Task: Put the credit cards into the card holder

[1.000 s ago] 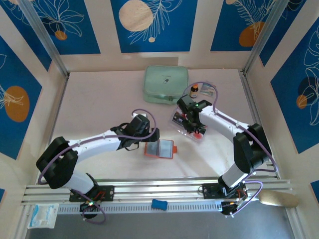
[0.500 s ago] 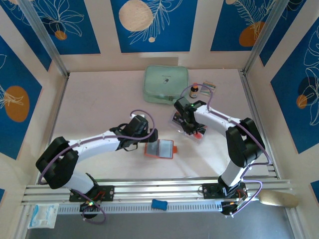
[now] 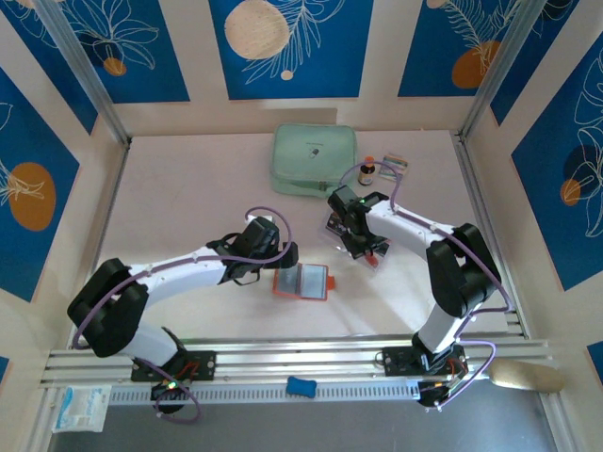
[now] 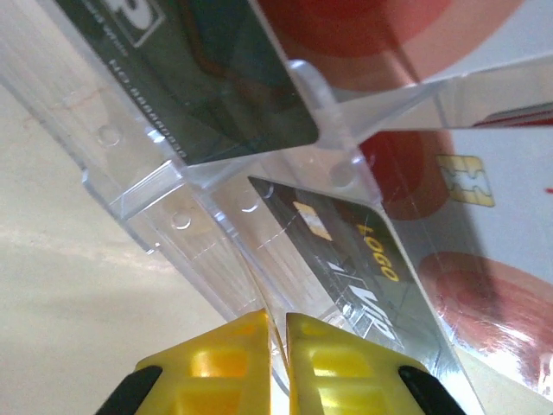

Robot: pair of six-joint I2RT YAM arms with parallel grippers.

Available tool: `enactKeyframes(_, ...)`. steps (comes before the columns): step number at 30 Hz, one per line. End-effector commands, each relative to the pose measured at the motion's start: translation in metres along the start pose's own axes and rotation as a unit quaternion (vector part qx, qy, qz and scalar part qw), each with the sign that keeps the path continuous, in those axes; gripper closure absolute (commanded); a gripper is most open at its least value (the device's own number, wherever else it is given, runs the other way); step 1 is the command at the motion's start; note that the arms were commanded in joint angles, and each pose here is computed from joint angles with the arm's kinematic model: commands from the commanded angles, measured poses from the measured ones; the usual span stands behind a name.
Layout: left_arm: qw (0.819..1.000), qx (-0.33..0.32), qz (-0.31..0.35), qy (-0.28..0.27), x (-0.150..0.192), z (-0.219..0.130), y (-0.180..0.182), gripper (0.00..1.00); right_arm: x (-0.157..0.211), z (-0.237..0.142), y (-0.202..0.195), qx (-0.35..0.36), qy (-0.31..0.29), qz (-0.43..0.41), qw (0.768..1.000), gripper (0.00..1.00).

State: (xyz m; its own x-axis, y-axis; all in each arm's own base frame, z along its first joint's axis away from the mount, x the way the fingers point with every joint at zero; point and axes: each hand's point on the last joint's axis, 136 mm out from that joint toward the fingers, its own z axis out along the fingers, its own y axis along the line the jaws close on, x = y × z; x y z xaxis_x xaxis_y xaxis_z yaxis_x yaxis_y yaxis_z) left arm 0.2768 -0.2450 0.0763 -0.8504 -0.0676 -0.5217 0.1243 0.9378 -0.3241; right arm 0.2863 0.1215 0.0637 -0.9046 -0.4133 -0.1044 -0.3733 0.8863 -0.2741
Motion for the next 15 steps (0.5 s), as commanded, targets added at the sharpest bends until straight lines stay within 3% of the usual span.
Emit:
enactKeyframes(1, 1.0, 0.006, -0.005, -0.004, -0.002, -0.004, 0.002, 0.0, 0.004, -0.004, 0.007, -0.009, -0.003, -0.023, 1.0, 0.9)
enactKeyframes(15, 1.0, 0.005, -0.004, -0.01, -0.009, -0.008, 0.003, 0.0, -0.008, -0.054, 0.022, 0.009, -0.054, -0.094, 0.994, 1.0)
